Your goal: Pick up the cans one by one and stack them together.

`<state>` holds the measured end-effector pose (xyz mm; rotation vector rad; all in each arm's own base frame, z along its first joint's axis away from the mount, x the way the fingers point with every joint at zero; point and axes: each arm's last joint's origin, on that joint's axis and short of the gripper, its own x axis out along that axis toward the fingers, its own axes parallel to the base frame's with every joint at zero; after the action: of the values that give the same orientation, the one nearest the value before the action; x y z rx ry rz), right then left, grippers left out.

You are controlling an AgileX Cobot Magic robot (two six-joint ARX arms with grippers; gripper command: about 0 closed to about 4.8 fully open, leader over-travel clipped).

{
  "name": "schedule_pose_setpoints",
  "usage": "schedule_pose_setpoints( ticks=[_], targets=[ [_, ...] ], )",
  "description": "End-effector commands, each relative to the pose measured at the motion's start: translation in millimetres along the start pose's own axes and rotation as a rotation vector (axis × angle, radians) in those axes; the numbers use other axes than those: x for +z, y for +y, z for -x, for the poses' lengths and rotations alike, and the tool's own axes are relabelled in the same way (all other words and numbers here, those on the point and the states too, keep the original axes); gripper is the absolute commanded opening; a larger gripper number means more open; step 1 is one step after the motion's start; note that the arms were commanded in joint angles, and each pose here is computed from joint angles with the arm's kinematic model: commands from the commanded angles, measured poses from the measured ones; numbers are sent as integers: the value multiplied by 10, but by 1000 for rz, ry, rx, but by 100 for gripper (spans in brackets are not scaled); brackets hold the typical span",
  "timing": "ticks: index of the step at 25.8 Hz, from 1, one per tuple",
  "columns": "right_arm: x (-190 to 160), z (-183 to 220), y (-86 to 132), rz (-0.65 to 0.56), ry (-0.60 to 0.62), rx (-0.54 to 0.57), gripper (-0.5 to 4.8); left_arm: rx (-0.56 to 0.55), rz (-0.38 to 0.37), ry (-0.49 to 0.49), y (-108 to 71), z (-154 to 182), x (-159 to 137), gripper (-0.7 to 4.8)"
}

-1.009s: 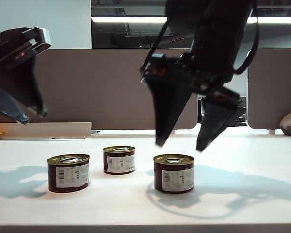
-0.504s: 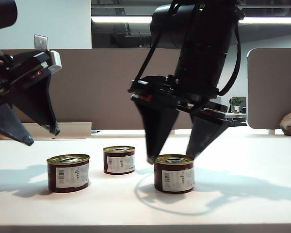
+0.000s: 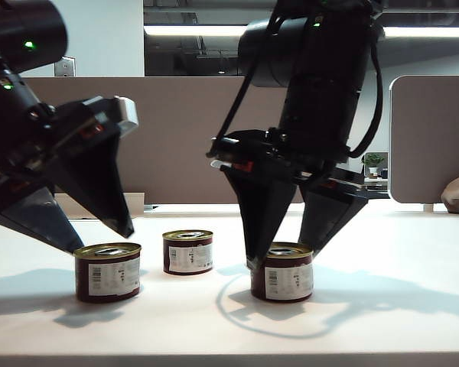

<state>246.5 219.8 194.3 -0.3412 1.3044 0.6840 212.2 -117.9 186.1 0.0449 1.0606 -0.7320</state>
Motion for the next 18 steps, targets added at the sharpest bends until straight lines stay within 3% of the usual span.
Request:
schedule_pose_setpoints(
  ticks=[1, 11, 18],
  targets=[
    [-17, 8, -5, -4, 21, -3, 338, 34, -15, -15, -13, -8, 20, 400],
    [-66, 11, -23, -14, 71, -31, 336, 44, 48, 60, 46, -202, -19, 398],
    [-61, 11, -23, -15, 65, -31, 331, 42, 53, -4, 44, -204, 45, 388]
  ],
)
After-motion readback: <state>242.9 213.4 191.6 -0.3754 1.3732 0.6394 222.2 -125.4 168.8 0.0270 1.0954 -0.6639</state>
